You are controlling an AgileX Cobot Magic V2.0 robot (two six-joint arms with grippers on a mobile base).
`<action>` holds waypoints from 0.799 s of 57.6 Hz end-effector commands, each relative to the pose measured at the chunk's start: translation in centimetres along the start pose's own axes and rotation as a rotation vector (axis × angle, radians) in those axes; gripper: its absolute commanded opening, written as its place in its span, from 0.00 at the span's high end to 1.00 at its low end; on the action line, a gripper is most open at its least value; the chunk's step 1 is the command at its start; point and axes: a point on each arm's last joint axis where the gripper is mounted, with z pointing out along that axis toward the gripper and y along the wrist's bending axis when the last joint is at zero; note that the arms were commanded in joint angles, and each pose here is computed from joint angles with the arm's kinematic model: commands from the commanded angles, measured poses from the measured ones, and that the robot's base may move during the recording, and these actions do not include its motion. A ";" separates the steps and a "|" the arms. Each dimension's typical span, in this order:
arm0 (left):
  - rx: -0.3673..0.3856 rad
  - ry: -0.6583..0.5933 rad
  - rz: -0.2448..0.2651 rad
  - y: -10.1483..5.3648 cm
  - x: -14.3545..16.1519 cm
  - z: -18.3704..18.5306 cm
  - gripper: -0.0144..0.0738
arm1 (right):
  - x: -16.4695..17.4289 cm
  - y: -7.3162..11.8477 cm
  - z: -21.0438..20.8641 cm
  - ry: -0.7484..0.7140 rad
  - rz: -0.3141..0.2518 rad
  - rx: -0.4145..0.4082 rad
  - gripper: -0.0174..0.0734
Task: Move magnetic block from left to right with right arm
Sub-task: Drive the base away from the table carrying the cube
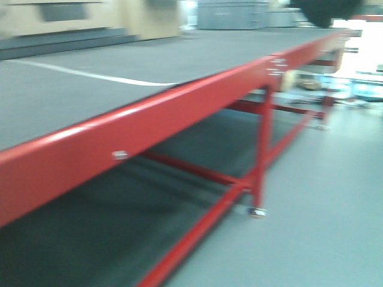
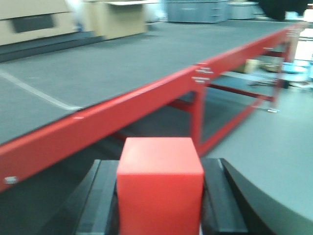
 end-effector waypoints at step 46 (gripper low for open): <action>-0.003 -0.079 -0.010 0.0 -0.5 -0.1 0.98 | -1.8 0.1 -0.2 -0.119 -0.007 0.002 0.52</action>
